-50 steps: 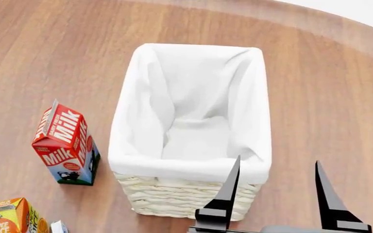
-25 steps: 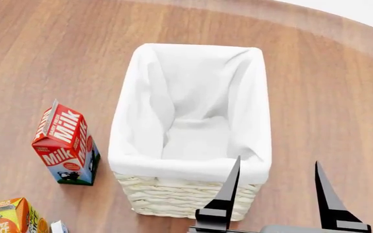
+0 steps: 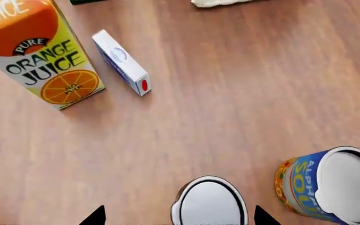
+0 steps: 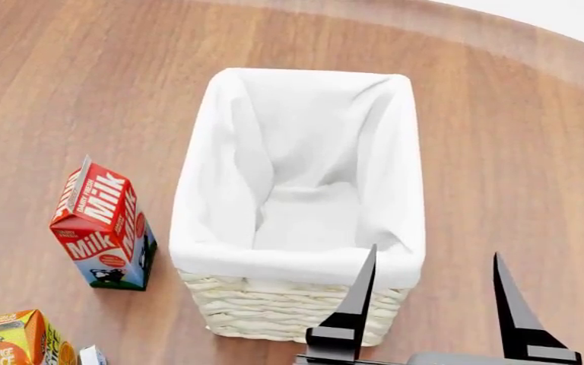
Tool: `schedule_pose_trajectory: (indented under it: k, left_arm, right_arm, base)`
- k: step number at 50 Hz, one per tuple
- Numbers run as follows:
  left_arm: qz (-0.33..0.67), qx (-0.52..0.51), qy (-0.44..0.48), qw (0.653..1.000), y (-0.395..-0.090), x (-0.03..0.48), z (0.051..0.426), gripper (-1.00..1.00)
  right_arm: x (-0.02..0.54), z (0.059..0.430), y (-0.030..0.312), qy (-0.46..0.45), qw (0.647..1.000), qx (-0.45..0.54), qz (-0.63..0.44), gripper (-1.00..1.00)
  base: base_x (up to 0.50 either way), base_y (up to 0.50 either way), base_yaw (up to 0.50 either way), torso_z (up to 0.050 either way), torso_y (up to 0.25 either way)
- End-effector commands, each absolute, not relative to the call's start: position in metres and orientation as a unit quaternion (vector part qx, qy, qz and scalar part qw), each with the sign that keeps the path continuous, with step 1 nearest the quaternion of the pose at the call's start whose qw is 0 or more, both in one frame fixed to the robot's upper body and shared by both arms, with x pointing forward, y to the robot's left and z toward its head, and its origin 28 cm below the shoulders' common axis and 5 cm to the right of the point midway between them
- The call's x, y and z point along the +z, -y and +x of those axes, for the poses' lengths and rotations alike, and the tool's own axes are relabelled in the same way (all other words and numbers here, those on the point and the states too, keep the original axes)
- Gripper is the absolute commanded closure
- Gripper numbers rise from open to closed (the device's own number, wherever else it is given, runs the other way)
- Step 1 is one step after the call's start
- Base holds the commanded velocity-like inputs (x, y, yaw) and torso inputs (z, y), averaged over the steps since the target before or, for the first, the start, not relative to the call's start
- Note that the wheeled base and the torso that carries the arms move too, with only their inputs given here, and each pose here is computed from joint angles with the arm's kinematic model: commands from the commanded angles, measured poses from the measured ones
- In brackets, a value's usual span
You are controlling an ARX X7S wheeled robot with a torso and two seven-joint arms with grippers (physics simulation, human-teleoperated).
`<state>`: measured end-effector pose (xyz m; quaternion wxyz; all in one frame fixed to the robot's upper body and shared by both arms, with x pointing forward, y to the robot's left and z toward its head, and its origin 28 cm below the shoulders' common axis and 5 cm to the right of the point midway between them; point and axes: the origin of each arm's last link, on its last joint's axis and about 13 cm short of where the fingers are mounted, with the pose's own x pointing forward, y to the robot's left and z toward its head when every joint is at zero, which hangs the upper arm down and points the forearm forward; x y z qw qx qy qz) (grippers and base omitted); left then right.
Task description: Pick up the tomato sauce, and put it in the basket.
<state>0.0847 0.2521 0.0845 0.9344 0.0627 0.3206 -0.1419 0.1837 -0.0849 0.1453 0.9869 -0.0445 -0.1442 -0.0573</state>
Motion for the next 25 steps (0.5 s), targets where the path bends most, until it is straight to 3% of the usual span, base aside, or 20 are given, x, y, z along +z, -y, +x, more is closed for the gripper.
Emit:
schedule_pose_trajectory:
  k: [1,25]
  left_arm:
    - [0.060,-0.148,-0.333,0.929,-0.249,0.077,0.086,-1.00]
    - [0.054,-0.171,-0.345,0.921,-0.238,0.066,0.091,-1.00]
  right_arm:
    - [0.145,0.184,0.085,0.144,0.987,-0.057,-0.045,-1.00]
    - [0.146,0.183,0.086,0.146,0.987,-0.059,-0.042,-1.00]
  base:
    - [0.00,0.00,0.00,0.000,0.000]
    - [0.00,0.00,0.00,0.000,0.000]
